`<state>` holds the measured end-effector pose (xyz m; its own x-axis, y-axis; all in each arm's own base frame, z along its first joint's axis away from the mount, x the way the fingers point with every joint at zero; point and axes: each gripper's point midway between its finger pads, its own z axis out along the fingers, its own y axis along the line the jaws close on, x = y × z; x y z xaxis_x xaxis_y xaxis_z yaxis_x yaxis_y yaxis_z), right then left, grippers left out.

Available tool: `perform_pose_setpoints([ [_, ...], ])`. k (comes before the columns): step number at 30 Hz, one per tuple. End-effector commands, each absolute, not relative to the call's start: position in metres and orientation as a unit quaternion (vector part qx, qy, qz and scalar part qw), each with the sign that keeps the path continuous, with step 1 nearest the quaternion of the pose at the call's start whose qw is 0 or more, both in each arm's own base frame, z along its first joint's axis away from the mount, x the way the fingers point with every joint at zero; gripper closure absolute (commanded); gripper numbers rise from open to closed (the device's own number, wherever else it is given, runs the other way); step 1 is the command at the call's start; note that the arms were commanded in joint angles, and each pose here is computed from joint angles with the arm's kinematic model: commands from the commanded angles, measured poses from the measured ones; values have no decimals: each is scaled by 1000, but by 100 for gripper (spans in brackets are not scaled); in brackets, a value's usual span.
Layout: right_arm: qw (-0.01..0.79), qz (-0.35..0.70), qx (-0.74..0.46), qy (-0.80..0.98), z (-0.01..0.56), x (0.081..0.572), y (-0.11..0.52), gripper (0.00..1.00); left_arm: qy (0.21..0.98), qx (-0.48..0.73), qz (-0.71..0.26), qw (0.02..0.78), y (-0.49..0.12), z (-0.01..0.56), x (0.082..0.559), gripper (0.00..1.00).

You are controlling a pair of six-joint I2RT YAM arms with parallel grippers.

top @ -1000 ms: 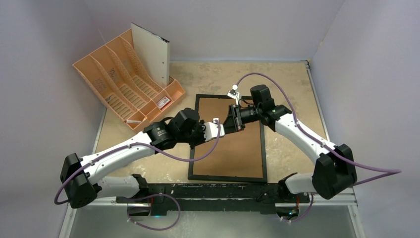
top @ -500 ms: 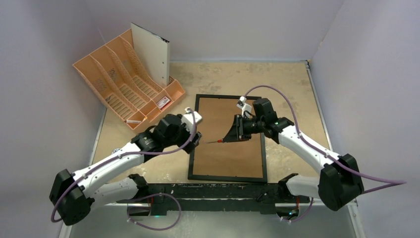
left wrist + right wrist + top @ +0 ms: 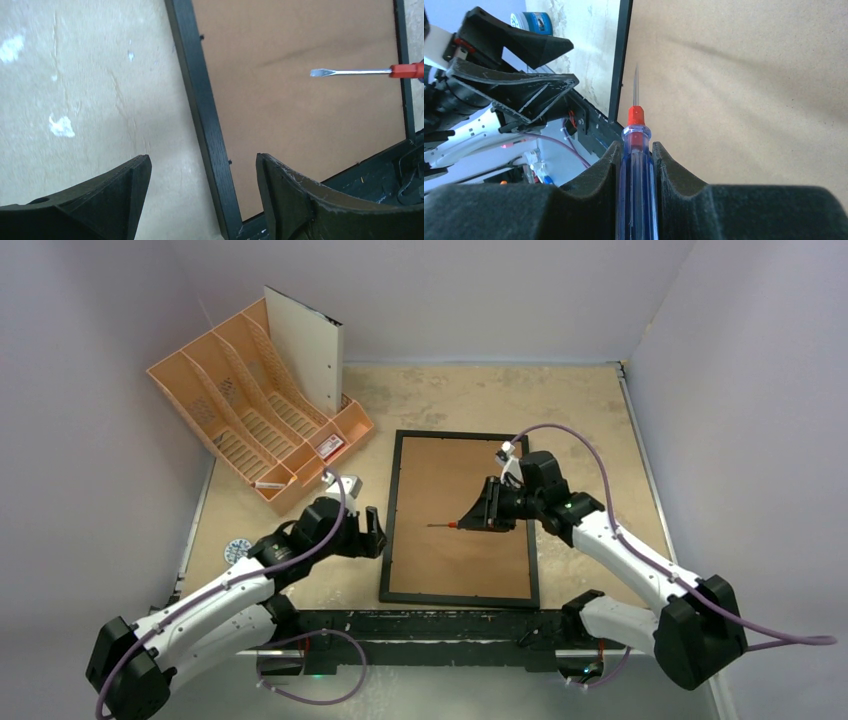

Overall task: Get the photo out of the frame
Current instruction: Release the photo frame item from the photo frame.

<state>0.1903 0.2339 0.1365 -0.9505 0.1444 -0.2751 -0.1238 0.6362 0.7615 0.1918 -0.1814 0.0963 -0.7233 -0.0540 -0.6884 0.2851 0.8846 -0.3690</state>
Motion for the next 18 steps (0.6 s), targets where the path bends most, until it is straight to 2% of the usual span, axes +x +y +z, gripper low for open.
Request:
perform_pose_setpoints([
  [1, 145, 434, -10, 889, 137, 182, 236, 100, 905, -1, -260, 337, -179, 84, 177, 21],
  [8, 137, 455, -73, 877, 139, 163, 242, 100, 913, -15, -272, 305, -175, 65, 159, 23],
  [18, 123, 470, -126, 865, 123, 151, 263, 100, 923, 41, -295, 244, -191, 47, 140, 37],
])
